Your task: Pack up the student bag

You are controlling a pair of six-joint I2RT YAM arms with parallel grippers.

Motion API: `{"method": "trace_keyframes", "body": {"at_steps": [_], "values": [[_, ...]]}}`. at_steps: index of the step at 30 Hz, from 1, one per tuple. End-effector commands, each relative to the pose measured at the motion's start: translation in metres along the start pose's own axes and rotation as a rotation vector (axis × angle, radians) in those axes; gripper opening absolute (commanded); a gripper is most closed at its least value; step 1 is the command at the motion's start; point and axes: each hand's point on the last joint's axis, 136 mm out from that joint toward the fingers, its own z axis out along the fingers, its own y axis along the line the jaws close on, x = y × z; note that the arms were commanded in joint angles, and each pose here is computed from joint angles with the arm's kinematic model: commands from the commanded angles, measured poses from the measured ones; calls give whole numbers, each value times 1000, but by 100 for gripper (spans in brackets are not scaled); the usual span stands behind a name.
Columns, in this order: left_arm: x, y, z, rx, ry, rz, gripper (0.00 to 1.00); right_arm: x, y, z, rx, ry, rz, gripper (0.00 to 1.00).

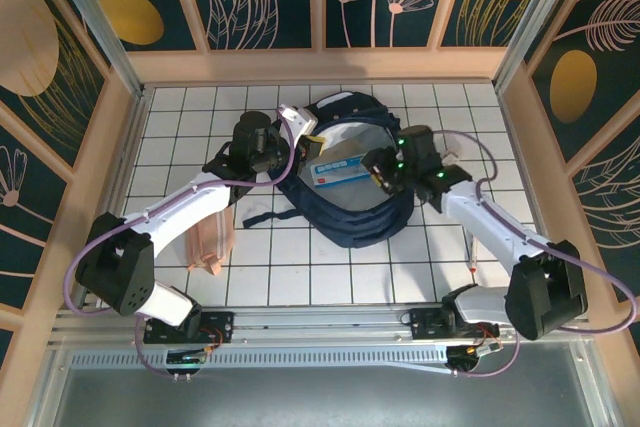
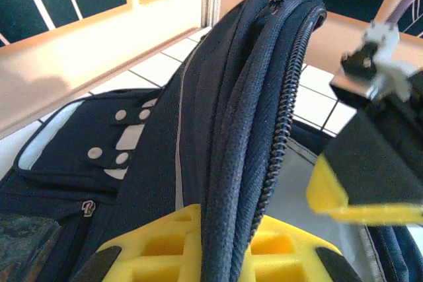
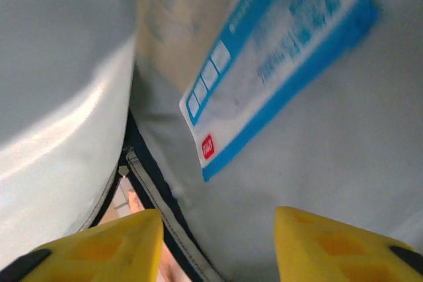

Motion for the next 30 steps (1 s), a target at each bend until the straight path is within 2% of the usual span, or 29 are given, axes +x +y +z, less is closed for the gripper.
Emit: {"method": "trace_keyframes", "body": {"at_steps": [1, 7, 10, 11, 13, 15, 18, 23, 30], "values": [[-64, -17, -21, 60, -194, 75, 0, -14, -5, 14, 29, -124, 191, 57], [-66, -18, -21, 61, -198, 75, 0, -16, -18, 61, 88, -77, 150, 56], [-65, -18, -21, 67, -197, 71, 0, -11, -23, 82, 73, -36, 157, 52], [-65, -18, -21, 67, -197, 69, 0, -10, -21, 88, 59, -26, 151, 47], [-65, -18, -21, 66, -196, 69, 0, -15, -1, 94, -22, -36, 74, 26], [-65, -19, -22, 66, -195, 70, 0, -26, 14, 92, -46, -81, 9, 11], [-67, -19, -25, 60, -200, 79, 0, -38, 41, 83, -115, -144, -70, 0], [-78, -20, -31, 52, -224, 94, 0, -47, 74, 74, -236, -185, -88, 0], [-94, -23, -37, 56, -281, 90, 0, -68, 86, 87, -344, -214, -28, 0]]}}
